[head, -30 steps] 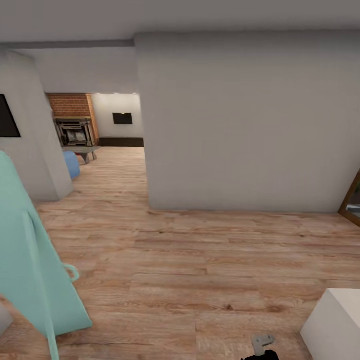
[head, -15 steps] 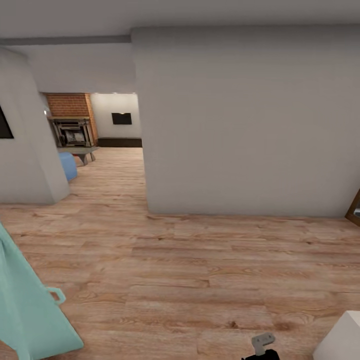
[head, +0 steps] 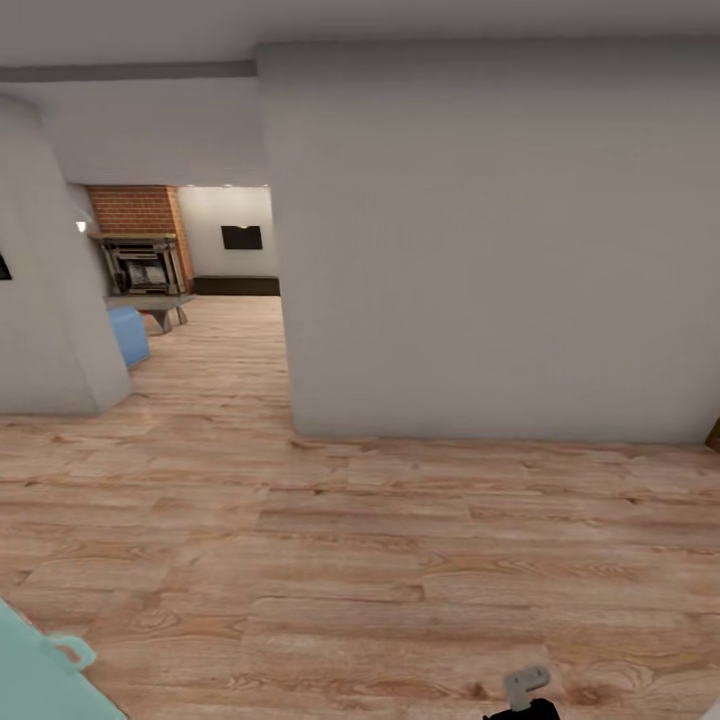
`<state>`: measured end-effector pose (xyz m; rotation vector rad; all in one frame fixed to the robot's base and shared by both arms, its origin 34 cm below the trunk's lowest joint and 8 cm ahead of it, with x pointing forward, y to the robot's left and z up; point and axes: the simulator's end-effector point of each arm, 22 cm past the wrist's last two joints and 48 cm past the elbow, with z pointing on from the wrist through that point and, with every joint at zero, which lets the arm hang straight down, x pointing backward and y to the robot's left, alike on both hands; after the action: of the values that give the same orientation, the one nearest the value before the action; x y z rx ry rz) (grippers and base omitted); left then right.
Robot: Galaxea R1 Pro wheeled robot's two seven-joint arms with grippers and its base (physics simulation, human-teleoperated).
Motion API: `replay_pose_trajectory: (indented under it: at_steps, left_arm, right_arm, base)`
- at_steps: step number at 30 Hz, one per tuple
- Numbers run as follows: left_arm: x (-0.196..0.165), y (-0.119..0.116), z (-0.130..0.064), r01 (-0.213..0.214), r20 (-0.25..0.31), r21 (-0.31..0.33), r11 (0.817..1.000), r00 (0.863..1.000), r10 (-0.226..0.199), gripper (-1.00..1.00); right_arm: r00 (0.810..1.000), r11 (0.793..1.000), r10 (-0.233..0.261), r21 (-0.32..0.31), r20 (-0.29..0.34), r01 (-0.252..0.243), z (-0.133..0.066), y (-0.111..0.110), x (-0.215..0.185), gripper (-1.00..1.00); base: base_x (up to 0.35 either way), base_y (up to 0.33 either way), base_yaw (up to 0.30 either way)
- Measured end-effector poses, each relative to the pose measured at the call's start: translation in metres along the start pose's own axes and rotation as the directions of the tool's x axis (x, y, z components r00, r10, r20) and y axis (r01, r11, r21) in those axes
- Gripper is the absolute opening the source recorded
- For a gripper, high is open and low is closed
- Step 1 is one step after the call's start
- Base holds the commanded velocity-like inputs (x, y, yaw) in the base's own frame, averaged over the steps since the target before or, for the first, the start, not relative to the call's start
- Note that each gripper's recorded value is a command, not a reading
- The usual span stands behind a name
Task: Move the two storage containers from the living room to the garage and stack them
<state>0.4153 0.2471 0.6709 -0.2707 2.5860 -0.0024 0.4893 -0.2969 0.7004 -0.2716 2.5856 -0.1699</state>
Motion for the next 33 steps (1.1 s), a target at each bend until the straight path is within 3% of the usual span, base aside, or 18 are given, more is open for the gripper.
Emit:
replay_pose_trajectory:
  at_steps: [22, 33]
  left_arm:
    - [0.0, 0.0, 0.0, 0.0, 0.0, 0.001, 1.0, 1.0, 0.0, 1.0]
    - [-0.0002, 0.0008, 0.0, 0.0, 0.0, 0.0, 1.0, 1.0, 0.0, 1.0]
  right_arm:
    - [1.0, 1.0, -0.001, -0.011, -0.002, 0.0, 0.0, 0.0025, 0.0007, 1.0]
    - [1.0, 1.0, -0.001, -0.01, -0.003, 0.001, 0.0, 0.0024, 0.0008, 1.0]
  base:
    - [0.328, 0.0, 0.006]
    - [0.328, 0.0, 0.245]
